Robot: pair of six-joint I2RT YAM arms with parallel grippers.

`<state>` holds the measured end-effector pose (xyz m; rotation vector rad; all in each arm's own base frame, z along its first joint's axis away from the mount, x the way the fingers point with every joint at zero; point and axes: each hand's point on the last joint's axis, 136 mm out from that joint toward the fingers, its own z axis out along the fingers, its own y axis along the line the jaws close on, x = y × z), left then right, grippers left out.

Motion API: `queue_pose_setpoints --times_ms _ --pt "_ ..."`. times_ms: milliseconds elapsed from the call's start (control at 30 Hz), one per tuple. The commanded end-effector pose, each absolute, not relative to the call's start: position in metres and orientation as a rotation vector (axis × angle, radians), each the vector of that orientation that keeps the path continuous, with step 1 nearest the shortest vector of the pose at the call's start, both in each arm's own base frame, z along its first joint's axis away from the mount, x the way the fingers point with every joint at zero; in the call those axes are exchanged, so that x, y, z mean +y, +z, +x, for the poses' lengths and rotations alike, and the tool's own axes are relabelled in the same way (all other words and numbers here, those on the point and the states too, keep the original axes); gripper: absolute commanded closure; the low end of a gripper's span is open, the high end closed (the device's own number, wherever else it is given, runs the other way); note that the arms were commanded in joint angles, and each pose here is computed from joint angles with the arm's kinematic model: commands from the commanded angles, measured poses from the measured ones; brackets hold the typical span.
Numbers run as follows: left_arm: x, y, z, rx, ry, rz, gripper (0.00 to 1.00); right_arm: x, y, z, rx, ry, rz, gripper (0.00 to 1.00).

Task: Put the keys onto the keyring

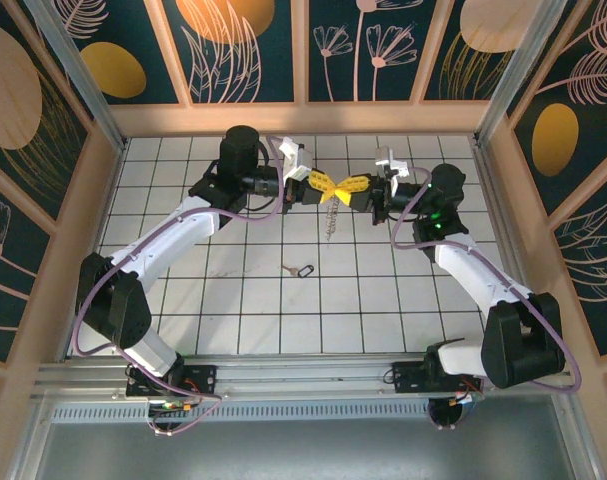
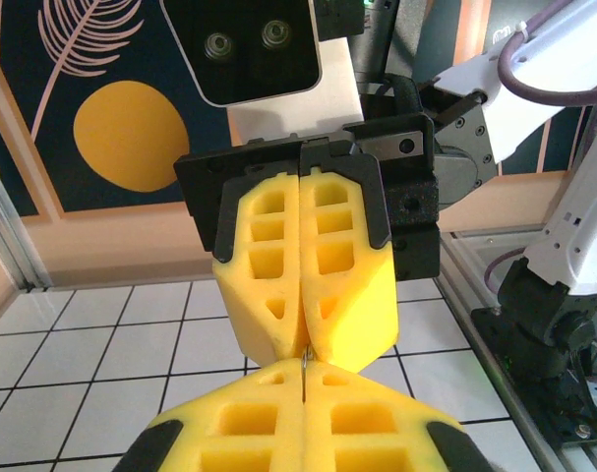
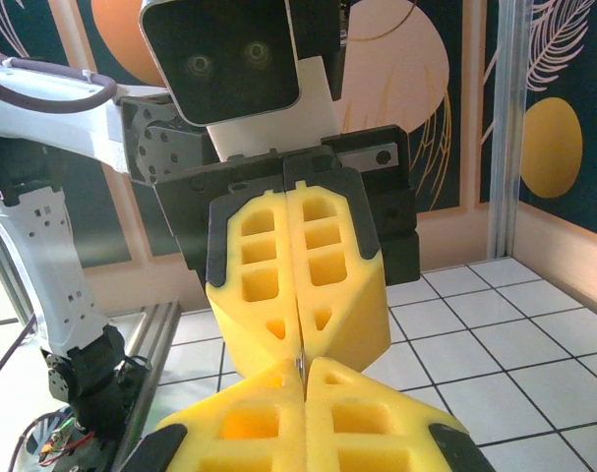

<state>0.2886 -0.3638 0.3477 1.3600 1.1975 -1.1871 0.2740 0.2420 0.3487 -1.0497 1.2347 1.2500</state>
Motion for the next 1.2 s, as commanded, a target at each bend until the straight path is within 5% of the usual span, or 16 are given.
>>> queue_pose_setpoints --times_ms 0,633,1167 --pt "-0.366 0.368 0.281 1.109 -1.173 1.371 0.86 0.238 0.357 0.271 1.194 1.249 -1.074 1.00" --pt "-0.366 0.362 0.292 1.156 -1.143 1.341 0.75 0.230 0.374 0.274 1.161 1.226 -1.037 1.00" --pt "-0.368 0.370 0.282 1.087 -1.252 1.338 0.79 0.230 0.383 0.278 1.135 1.230 -0.996 1.00"
